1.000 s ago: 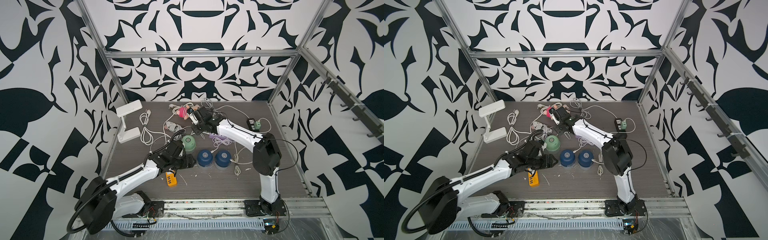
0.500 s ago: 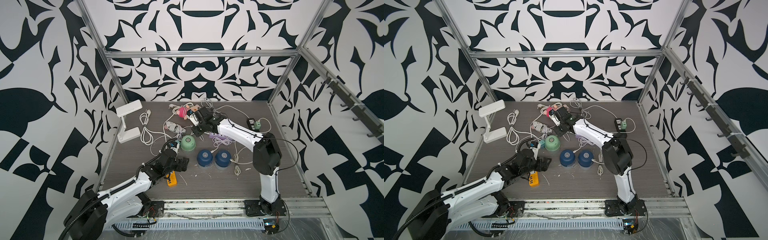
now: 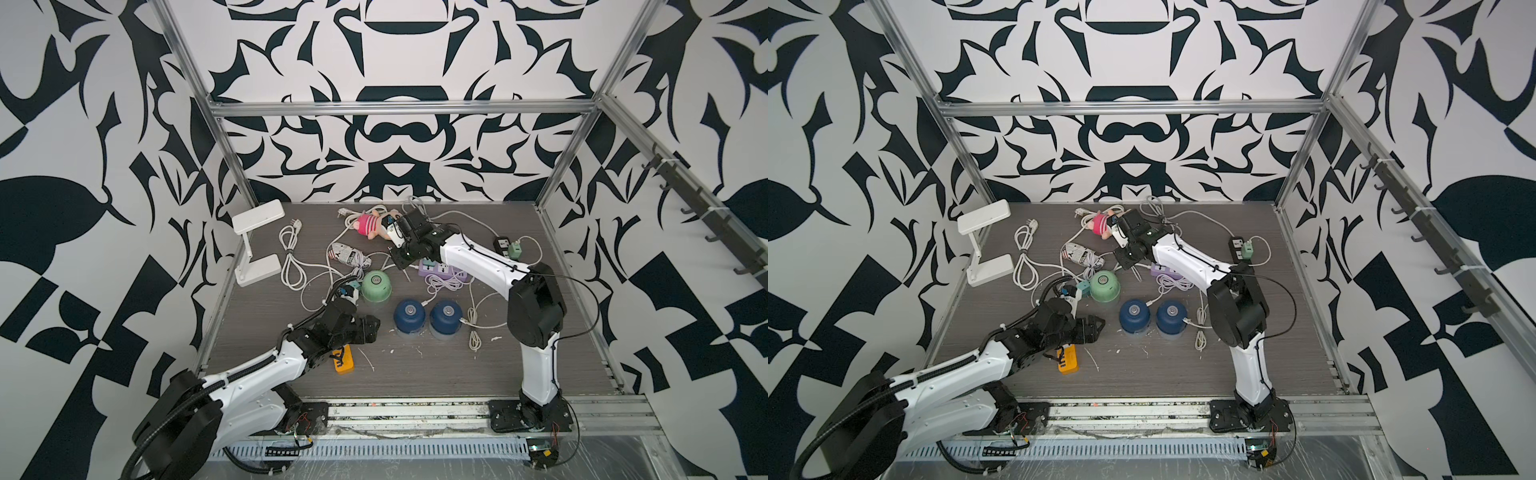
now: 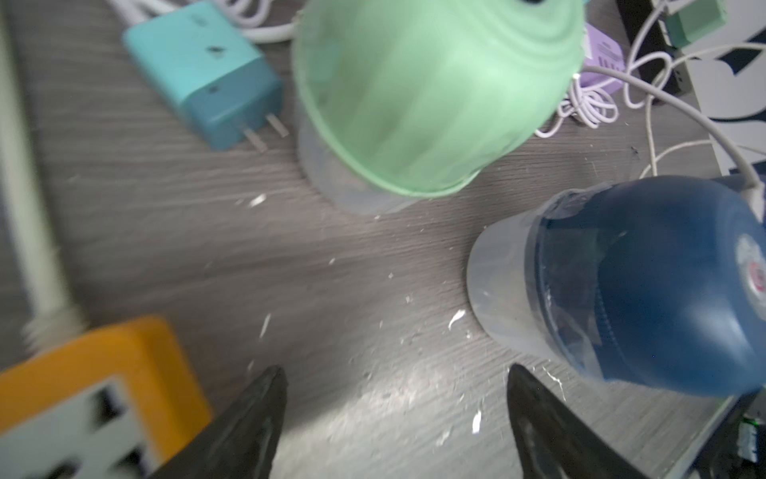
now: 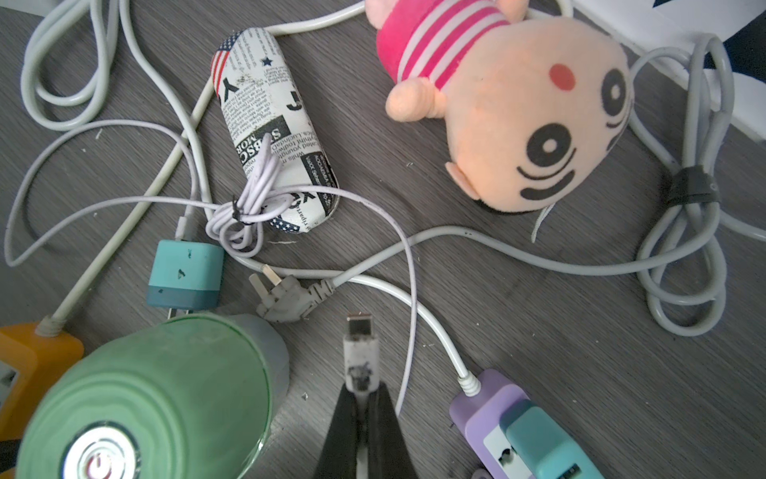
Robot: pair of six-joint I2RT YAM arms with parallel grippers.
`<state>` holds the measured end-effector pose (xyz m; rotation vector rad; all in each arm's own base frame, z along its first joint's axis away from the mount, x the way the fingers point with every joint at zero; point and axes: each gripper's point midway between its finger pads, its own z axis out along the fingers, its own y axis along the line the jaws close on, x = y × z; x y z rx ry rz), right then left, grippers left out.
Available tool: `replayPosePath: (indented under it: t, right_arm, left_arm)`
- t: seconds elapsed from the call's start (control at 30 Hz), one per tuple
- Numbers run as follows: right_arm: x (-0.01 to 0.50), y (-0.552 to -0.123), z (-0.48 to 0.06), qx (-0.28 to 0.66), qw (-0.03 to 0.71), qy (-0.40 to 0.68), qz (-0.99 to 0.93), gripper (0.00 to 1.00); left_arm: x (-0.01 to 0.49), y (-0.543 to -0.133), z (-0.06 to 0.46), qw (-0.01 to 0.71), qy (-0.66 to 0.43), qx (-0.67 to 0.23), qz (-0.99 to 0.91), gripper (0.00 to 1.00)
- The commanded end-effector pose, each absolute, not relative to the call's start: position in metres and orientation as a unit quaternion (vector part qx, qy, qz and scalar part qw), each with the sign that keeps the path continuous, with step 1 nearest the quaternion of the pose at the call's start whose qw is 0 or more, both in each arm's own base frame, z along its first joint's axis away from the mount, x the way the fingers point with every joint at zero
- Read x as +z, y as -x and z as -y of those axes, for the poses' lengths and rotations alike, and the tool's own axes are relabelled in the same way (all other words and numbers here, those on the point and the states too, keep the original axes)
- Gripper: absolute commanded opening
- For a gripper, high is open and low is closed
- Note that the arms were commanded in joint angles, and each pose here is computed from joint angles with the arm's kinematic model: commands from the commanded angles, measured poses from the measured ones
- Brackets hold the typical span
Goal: Charge the cordless meat grinders
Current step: Move the socket to the center of the board.
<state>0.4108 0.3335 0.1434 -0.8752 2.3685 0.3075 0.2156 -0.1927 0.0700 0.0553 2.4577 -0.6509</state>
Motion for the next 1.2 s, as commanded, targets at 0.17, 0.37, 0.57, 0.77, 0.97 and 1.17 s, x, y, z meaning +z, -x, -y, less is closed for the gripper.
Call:
replayPosePath:
  t: [0.17,0.37,0.57,0.77,0.97,1.17]
  right_arm:
    - [0.164,-0.413,-0.342,0.142,0.313,0.320,-0.883,0.00]
    - [0.161,-0.409,-0.338,0.138,0.308,0.321,-0.885,0.00]
    - [0.161,-0.408,-0.334,0.131,0.310,0.322,-0.885,0.00]
    - [0.165,-0.409,-0.335,0.134,0.314,0.320,-0.884,0.00]
    - [0.168,-0.408,-0.332,0.132,0.319,0.317,-0.883,0.00]
    - [0.171,-0.408,-0.332,0.134,0.324,0.318,-0.881,0.00]
  left_arm:
    - [0.036,-0.195,0.121,0.260,0.094,-0.099,-0.956,0.86]
    - [0.049,-0.206,0.132,0.274,0.076,-0.109,-0.953,0.81]
    - [0.075,-0.202,0.174,0.265,0.034,-0.200,-0.943,0.79]
    - [0.072,-0.181,0.215,0.212,-0.022,-0.222,-0.951,0.79]
    - [0.040,-0.174,0.205,0.178,0.021,-0.186,-0.966,0.78]
    - [0.029,-0.171,0.146,0.212,0.099,-0.087,-0.968,0.83]
